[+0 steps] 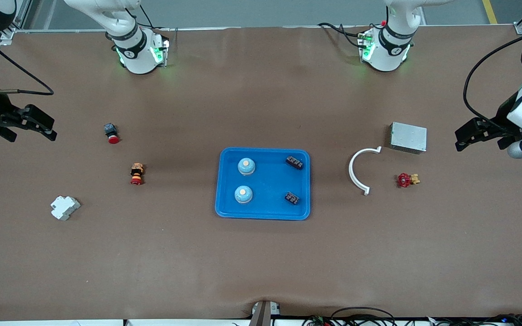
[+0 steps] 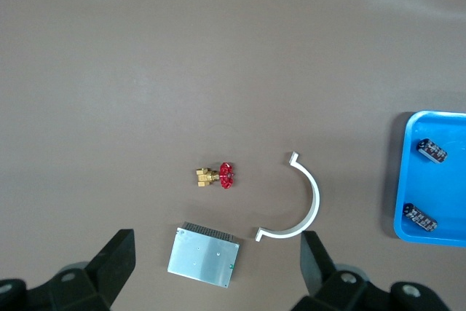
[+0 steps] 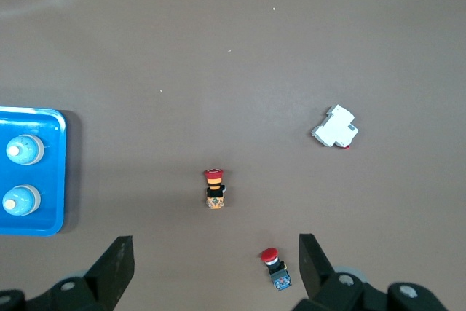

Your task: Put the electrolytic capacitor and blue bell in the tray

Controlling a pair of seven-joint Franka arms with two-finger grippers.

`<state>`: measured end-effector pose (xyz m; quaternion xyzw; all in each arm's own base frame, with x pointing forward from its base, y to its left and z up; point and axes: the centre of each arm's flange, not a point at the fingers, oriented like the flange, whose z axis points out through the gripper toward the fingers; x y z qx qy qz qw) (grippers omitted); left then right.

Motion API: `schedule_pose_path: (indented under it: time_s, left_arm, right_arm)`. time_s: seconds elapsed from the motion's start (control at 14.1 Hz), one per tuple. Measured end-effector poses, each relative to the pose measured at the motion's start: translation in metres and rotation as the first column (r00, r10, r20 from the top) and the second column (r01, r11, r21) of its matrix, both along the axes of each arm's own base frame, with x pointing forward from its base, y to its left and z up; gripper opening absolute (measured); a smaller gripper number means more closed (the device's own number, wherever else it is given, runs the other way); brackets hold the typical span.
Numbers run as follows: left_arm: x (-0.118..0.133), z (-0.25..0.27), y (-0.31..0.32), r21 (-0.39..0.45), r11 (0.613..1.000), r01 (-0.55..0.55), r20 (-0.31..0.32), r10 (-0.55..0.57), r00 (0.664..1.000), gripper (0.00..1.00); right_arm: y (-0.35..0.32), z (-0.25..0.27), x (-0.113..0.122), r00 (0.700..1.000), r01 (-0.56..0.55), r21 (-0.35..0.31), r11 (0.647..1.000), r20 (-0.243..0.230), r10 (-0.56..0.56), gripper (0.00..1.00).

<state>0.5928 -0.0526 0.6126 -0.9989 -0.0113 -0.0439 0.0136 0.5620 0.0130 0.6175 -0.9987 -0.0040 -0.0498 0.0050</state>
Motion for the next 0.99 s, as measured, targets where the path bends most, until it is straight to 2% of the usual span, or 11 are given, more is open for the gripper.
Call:
schedule_pose_path:
  time_s: [0.64,0.99]
  left_arm:
    - [0.001,0.000,0.004,0.008,1.000,-0.011,0.000,0.011,1.000,1.00]
    - [-0.001,-0.002,-0.014,0.007,1.000,0.020,-0.003,-0.019,1.000,1.00]
  right_arm:
    - [-0.014,-0.010,-0.007,0.997,0.025,-0.001,1.000,-0.074,-0.025,1.00]
    - [-0.023,-0.010,-0.008,0.996,0.040,-0.001,0.999,-0.081,-0.040,1.00]
